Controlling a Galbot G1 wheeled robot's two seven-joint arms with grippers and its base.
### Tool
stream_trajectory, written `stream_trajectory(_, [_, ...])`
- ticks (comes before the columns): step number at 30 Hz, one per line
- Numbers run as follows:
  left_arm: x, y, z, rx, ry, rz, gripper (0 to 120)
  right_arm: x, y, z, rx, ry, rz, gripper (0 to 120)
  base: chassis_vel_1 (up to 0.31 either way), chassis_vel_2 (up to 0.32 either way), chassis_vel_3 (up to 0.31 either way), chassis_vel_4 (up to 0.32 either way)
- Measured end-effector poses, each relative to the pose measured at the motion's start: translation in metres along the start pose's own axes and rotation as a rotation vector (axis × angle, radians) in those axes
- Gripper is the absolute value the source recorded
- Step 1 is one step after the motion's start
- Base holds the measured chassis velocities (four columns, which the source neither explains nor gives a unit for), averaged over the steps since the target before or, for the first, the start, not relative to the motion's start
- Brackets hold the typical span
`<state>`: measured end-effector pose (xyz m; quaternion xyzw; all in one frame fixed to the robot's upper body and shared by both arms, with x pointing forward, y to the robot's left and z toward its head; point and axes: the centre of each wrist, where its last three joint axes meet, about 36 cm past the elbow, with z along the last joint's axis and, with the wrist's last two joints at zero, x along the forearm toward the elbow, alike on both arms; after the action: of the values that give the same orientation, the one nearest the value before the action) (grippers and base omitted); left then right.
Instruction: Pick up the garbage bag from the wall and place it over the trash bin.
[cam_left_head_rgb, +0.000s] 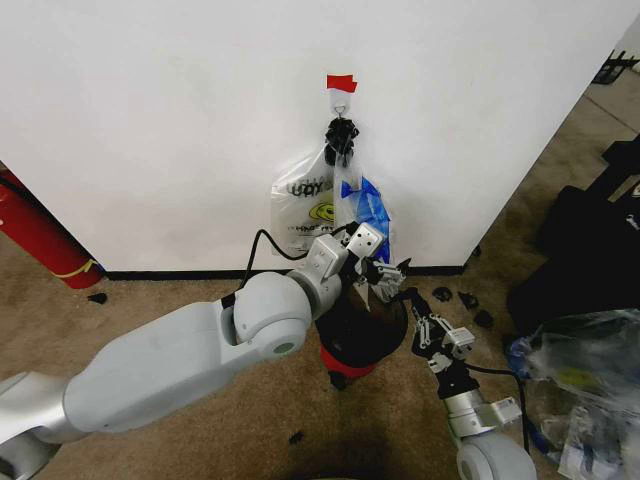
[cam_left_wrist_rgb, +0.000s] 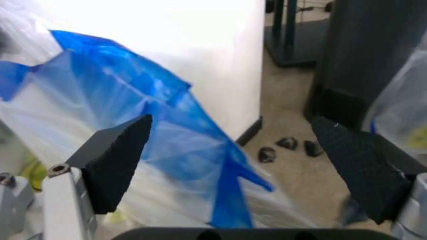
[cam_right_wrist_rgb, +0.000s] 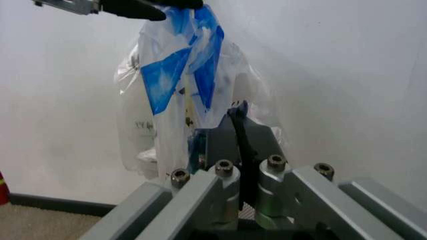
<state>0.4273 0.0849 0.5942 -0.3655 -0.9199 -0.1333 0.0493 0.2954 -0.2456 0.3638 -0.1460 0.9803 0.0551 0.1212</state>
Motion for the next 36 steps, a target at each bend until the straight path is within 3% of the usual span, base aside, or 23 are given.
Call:
stream_trajectory(4, [-0.005,0.003,0.006,-0.066,0.036,-0.024,93,0.002,-0.003,-0.002,0.010,-0.002,0.003,0,0.000,0.000,0.000,0.000])
stream_trajectory(11, [-0.011,0.005,0.015,-0.044,0.083,-0.009,93,0.002,-0.004,-0.005,0.012,-0.009,0.005,0,0.000,0.000,0.000,0.000])
stream_trajectory(15, [-0.016,0.008,0.020,-0.077,0.135,-0.064,91,0.004,-0.004,-0.008,0.012,-0.012,0.008,0,0.000,0.000,0.000,0.000])
stream_trajectory(26, [-0.015,0.014,0.024,-0.082,0.159,-0.130,54,0.003,-0.006,-0.010,0.009,-0.021,0.016,0,0.000,0.000,0.000,0.000])
stream_trajectory(36, [-0.006,0.016,0.019,-0.067,0.094,-0.149,18,0.003,-0.006,-0.008,0.011,-0.017,0.014,0,0.000,0.000,0.000,0.000])
